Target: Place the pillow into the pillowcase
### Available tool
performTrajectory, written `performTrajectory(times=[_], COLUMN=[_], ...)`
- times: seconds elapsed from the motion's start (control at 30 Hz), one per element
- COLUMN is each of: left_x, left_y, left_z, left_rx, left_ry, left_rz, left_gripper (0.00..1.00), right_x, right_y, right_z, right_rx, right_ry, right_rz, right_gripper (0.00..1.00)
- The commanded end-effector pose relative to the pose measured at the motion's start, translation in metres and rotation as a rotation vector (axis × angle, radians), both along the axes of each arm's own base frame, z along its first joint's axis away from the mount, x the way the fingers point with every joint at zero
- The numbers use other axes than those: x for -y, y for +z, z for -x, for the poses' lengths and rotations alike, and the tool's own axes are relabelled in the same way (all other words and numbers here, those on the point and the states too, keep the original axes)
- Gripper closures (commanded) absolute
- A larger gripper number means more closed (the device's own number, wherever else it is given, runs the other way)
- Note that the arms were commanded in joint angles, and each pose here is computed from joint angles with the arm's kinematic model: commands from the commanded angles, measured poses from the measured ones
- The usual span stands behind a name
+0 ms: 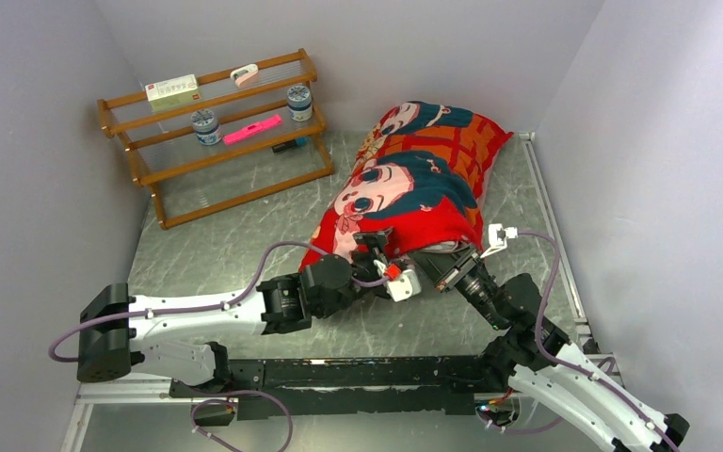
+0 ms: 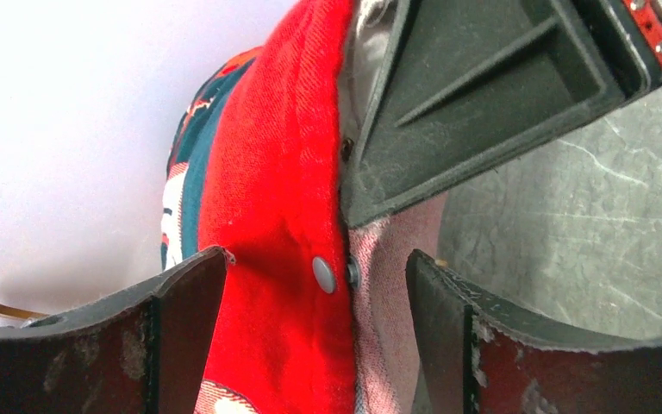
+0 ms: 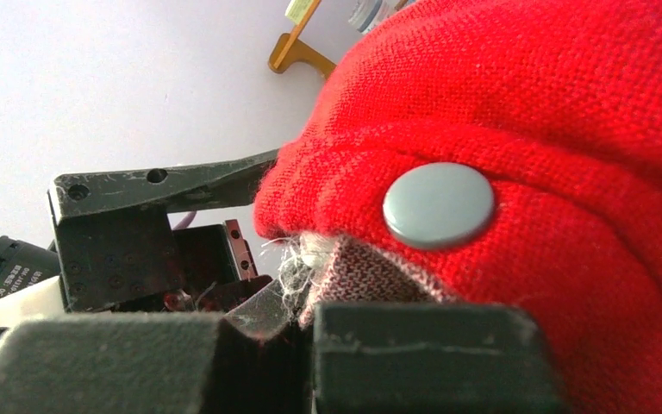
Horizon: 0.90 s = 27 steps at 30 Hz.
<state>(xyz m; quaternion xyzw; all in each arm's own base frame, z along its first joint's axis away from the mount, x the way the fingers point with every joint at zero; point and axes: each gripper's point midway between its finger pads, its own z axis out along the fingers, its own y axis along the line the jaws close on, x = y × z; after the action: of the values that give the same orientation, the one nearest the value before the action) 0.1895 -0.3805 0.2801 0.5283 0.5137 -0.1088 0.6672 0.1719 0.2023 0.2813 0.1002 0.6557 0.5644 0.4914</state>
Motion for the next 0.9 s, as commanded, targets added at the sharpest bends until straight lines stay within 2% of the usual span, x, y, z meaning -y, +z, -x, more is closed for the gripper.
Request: performTrajectory(times=[0.0, 0.13, 0.23, 0.37, 0.5, 0.67, 0.87], left_x=[0.000, 0.003, 0.005, -0.003, -0.014, -0.012, -0.004], left_y=[0.026, 0.027, 0.024, 0.020, 0.021, 0.018, 0.007], left_z=[-0.002, 0.009, 0.021, 0.024, 0.016, 0.013, 0.008], left_rx=[0.053, 0.065, 0.072, 0.038, 0.006, -0.018, -0.017], left_ry=[-0.003, -0.071, -0.154, -0.173, -0.159, -0.168, -0.171], left_rz=[0.090, 0.090, 0.066, 0.041, 0.053, 0.032, -0.009], left_gripper=[0.21, 0.24, 0.21, 0.16, 0.18, 0.24, 0.23], right_x=[0.005, 0.002, -0.001, -0.001, 0.002, 0.002, 0.004], right_y=[0.059, 0.066, 0.068, 0.073, 0.071, 0.071, 0.075], right_z=[0.011, 0.013, 0.018, 0.025, 0.026, 0.026, 0.026], right_rx=[0.195, 0.280, 0.328, 0.392, 0.402, 0.405, 0.405], right_ry=[0.019, 0.029, 0.053, 0.073, 0.063, 0.059, 0.053], right_rz=[-0.126, -0.075, -0.062, -0.067, -0.054, -0.051, -0.056], right_gripper=[1.00, 1.00, 1.00, 1.00, 1.00, 1.00, 1.00])
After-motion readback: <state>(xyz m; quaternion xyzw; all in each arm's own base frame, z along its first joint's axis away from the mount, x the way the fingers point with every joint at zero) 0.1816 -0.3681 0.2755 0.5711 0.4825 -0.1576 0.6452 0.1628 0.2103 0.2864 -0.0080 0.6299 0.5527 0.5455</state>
